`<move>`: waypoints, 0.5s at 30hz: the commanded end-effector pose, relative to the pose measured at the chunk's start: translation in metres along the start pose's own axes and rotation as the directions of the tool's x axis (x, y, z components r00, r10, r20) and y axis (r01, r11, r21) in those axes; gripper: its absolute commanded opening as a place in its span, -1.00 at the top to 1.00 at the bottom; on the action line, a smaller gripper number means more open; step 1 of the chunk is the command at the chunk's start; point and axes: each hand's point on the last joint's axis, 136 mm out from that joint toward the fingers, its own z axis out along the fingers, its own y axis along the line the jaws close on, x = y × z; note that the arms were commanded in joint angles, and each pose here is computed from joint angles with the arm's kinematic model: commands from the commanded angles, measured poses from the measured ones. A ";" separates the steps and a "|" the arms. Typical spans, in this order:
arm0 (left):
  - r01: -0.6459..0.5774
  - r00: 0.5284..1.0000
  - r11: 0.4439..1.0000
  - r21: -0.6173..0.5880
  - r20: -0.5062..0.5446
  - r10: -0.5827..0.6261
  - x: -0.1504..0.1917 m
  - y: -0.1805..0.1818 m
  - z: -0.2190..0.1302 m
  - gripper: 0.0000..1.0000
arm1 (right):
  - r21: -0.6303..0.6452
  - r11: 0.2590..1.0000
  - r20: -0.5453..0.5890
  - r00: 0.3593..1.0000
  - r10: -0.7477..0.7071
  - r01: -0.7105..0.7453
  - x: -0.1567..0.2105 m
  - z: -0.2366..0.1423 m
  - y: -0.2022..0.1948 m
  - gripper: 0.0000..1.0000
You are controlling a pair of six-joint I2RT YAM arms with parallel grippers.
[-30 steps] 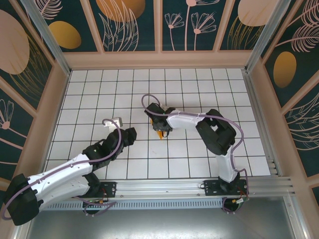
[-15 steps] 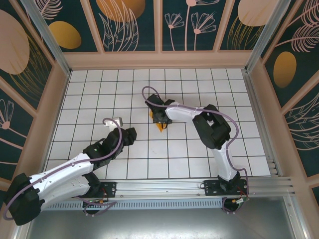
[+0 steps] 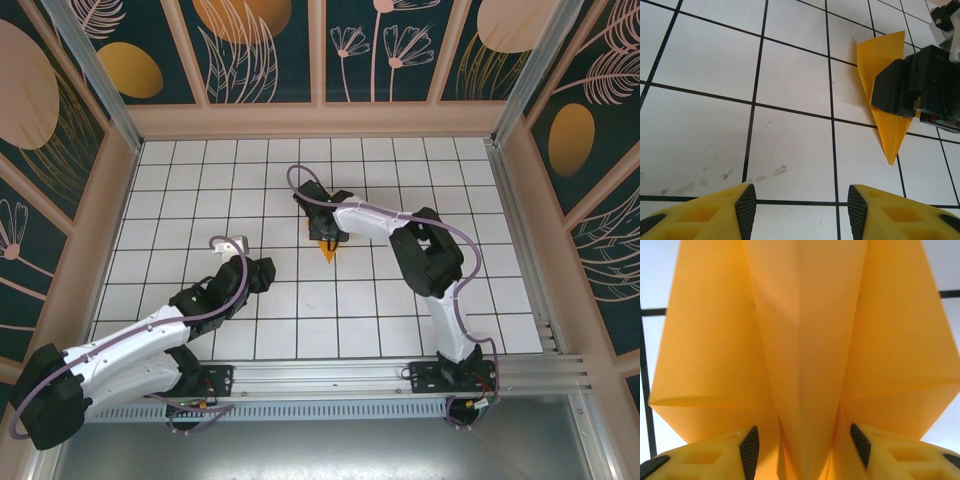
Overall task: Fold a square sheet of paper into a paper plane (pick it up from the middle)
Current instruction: Place the paper plane at the center of the table.
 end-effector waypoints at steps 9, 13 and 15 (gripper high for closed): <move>-0.001 1.000 1.000 0.022 0.026 0.001 -0.014 -0.011 -0.003 -0.07 | -0.048 0.999 0.160 0.987 0.002 0.005 -0.035 -0.087 0.000 -0.30; -0.006 1.000 1.000 0.003 0.030 0.006 -0.014 -0.007 -0.003 -0.08 | -0.077 0.997 0.285 0.958 0.034 -0.012 -0.048 -0.139 -0.009 -0.35; -0.007 0.999 1.000 -0.011 0.037 0.008 -0.015 -0.004 -0.003 -0.08 | -0.069 0.997 0.360 0.931 0.059 -0.036 -0.053 -0.164 -0.024 -0.35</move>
